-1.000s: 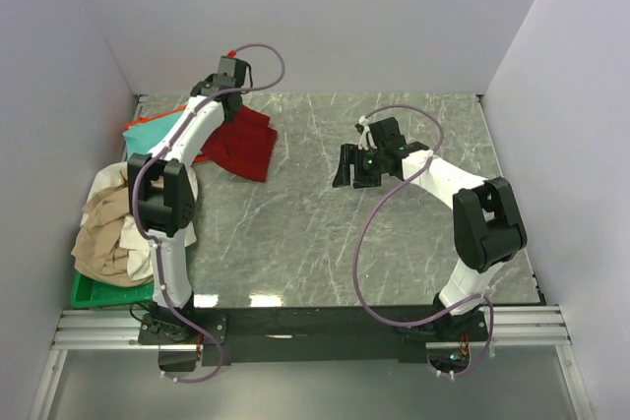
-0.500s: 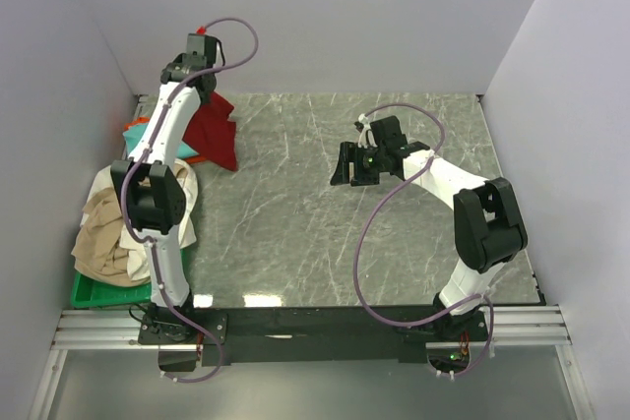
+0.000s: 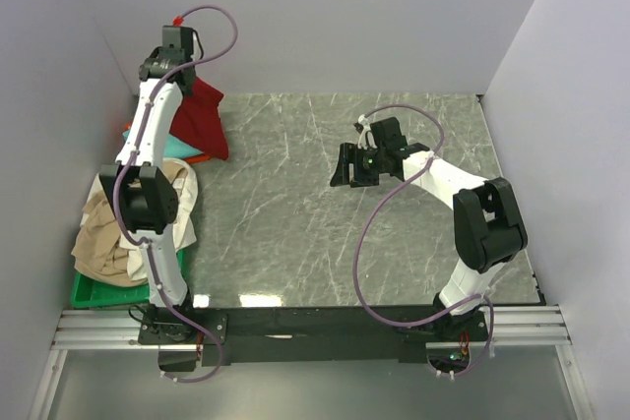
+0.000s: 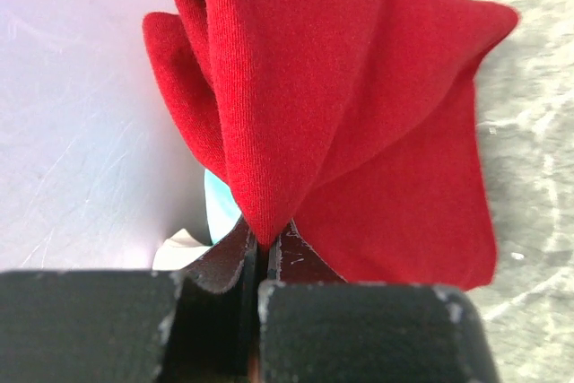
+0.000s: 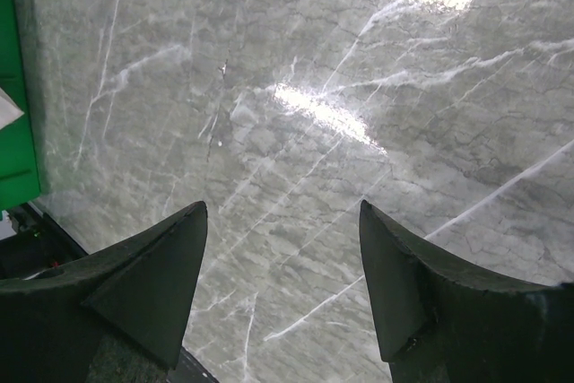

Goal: Fold and stack the t-shirts
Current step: Neatly place the folded tshirt to the corner, then reset both grippers

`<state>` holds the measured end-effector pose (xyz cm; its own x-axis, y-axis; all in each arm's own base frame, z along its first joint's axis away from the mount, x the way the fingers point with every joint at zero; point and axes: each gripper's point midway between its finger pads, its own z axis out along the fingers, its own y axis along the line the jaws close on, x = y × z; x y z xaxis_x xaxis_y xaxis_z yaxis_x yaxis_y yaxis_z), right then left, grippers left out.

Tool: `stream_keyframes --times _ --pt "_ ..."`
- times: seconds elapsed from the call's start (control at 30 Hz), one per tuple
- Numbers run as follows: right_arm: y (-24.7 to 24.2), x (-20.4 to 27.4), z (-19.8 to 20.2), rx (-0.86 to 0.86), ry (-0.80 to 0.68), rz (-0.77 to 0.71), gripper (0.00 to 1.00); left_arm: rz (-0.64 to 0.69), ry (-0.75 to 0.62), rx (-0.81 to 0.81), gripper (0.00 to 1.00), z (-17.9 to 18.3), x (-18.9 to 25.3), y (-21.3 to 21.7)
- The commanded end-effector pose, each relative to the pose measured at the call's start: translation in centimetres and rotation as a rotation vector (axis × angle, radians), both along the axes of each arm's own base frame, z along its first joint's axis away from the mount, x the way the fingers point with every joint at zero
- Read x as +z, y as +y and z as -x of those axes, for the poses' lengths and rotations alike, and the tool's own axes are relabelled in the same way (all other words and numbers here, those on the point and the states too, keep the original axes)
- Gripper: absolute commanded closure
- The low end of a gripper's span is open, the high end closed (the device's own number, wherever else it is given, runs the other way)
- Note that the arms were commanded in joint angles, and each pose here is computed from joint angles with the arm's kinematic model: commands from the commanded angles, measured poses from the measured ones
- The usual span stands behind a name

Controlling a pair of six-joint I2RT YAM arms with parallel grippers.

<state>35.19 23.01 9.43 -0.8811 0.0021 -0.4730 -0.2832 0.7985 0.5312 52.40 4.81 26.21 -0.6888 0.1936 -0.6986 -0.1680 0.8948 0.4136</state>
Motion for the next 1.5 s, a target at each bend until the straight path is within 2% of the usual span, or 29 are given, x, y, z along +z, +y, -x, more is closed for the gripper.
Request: stream_keyframes --times 0.0,0.07,0.1,0.43,0.47,0.5,0.53,0.57,0.6,0.63,0.77,0.87,0.93,1.13,1.17,1.2,1.27,1.47 --pt "0.2 1.4 -0.2 0.002 -0.04 -0.032 0.25 0.002 -0.107 0.034 1.0 0.7 3.7 2.8" --pt "0.1 1.4 -0.2 0.0 -0.042 -0.031 0.25 0.016 -0.114 0.026 1.0 0.4 3.2 3.0" --pt "0.1 1.5 -0.1 0.002 -0.042 -0.031 0.25 0.018 -0.106 0.066 1.0 0.8 2.6 5.2" --pt "0.0 1.7 0.2 0.003 -0.048 -0.032 0.25 0.022 -0.11 0.17 1.0 1.2 0.5 10.5" --pt "-0.1 1.7 0.3 0.003 -0.05 -0.033 0.25 0.014 -0.108 0.205 0.94 1.5 0.4 11.5" --pt "-0.1 1.7 0.3 0.003 -0.049 -0.03 0.24 0.016 -0.112 0.218 0.81 1.3 0.3 11.8" --pt "-0.1 1.8 0.4 0.005 -0.052 -0.029 0.24 0.029 -0.128 0.249 0.6 1.3 0.4 12.1" --pt "-0.2 1.9 0.4 0.003 -0.057 -0.027 0.23 0.034 -0.131 0.268 0.21 1.4 0.3 12.3" --pt "-0.3 2.0 0.4 0.001 -0.061 -0.023 0.22 0.028 -0.134 0.289 0.07 1.5 0.4 12.6" --pt "-0.3 2.1 0.5 0.001 -0.064 -0.022 0.22 0.038 -0.144 0.311 0.01 1.5 0.4 12.6" --pt "-0.5 2.6 0.6 -0.007 -0.076 -0.019 0.21 0.045 -0.186 0.363 0.01 2.0 2.1 12.7" --pt "-0.7 3.1 0.6 -0.015 -0.089 -0.019 0.21 0.133 -0.266 0.369 0.01 2.3 3.3 11.0" --pt "-0.8 3.4 0.7 -0.019 -0.098 -0.019 0.21 0.207 -0.367 0.358 0.0 2.7 5.6 9.6" --pt "-1.7 4.7 1.0 -0.048 -0.14 0.008 0.21 0.361 -0.502 0.25 0.0 5.2 6.7 2.2" --pt "-2.0 4.9 0.9 -0.059 -0.148 0.018 0.21 0.37 -0.497 0.21 0.01 5.3 5.4 -0.3" --pt "-2.3 5.6 0.9 -0.07 -0.171 0.018 0.21 0.397 -0.539 0.189 0.01 6.4 6.6 -1.4" --pt "-2.8 6.1 1.1 -0.085 -0.186 0.031 0.21 0.459 -0.553 0.114 0.01 7.8 6.0 -4.6" --pt "-4.8 8.6 1.4 -0.169 -0.28 0.071 0.21 0.591 -0.539 0.009 0.01 12.4 2.9 -10.2"
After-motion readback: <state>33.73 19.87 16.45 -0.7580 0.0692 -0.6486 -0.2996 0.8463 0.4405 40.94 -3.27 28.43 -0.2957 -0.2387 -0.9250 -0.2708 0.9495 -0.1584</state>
